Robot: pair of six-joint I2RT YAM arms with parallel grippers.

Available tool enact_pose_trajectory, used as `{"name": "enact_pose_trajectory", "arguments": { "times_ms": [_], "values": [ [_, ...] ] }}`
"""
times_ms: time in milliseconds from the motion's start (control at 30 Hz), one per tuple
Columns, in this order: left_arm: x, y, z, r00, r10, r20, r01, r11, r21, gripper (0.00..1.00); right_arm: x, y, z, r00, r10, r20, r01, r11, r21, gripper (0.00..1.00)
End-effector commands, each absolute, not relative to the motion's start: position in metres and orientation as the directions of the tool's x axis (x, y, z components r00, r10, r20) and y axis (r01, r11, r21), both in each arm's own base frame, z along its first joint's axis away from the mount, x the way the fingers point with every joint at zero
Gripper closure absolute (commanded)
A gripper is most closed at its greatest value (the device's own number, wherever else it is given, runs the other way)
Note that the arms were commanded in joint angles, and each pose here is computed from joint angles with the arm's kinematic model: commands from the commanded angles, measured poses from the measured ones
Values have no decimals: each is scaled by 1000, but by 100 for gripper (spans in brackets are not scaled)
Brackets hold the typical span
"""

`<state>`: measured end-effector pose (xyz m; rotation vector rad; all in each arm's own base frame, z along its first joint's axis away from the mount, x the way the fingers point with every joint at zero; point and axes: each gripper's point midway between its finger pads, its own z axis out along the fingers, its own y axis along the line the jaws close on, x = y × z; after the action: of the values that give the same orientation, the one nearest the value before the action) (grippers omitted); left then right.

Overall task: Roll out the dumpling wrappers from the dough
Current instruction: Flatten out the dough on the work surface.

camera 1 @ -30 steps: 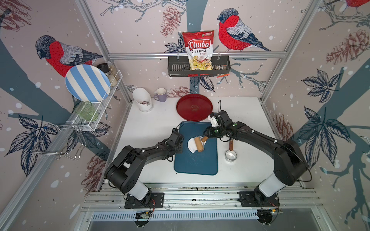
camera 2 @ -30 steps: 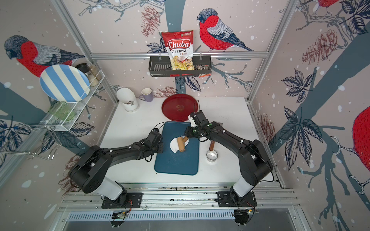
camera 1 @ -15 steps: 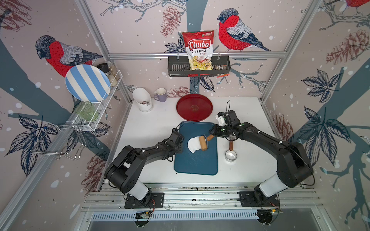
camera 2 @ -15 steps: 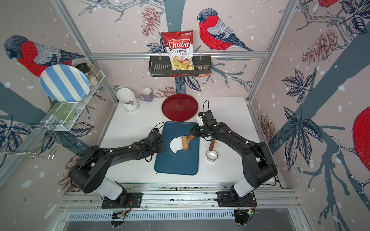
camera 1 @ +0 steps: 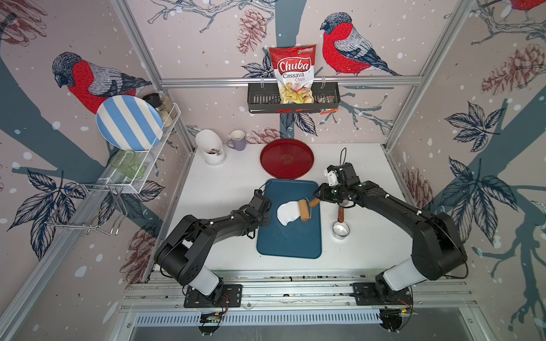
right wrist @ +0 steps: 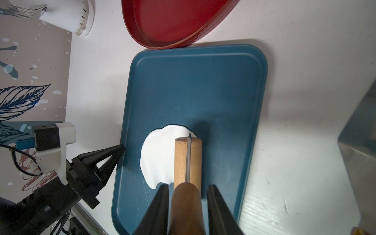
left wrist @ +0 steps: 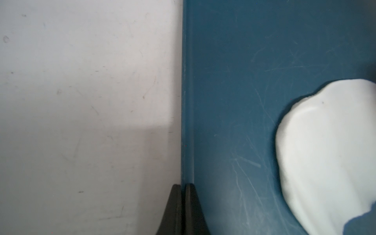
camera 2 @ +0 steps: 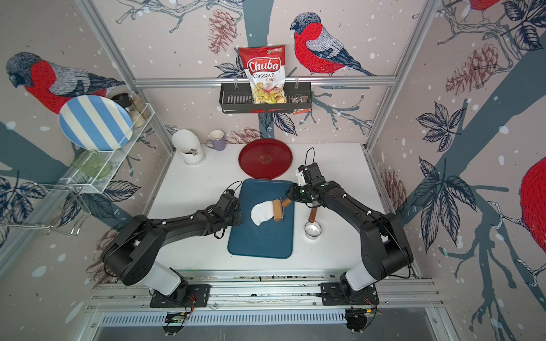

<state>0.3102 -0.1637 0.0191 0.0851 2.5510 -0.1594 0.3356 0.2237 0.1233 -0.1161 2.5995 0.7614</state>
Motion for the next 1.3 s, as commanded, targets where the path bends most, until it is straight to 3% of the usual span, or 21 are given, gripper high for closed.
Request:
{"name": "enact_pose_trajectory", "arguments": {
  "times_ms": [0, 267, 633, 900, 1267],
  "values": [
    [291, -146, 2, -880, 41, -472, 62, 998, -31, 100, 328, 190, 102, -921, 24, -389, -120, 932, 342, 100],
    [291, -147, 1, -881, 42, -470, 66, 997, -35, 100, 340, 201, 129, -894, 36, -447, -157, 909, 386, 100],
    [291, -149, 1, -883, 46, -467, 73, 997, -39, 100, 348, 269, 220, -745, 52, -665, -387, 778, 495, 100],
    [291, -149, 2, -881, 47, -471, 74, 996, -39, 100, 343, 327, 192, -822, -21, -569, -398, 736, 547, 100],
    [291, -148, 2, -879, 43, -475, 72, 997, -42, 100, 341, 344, 151, -900, -70, -430, -338, 735, 588, 100]
  ]
}}
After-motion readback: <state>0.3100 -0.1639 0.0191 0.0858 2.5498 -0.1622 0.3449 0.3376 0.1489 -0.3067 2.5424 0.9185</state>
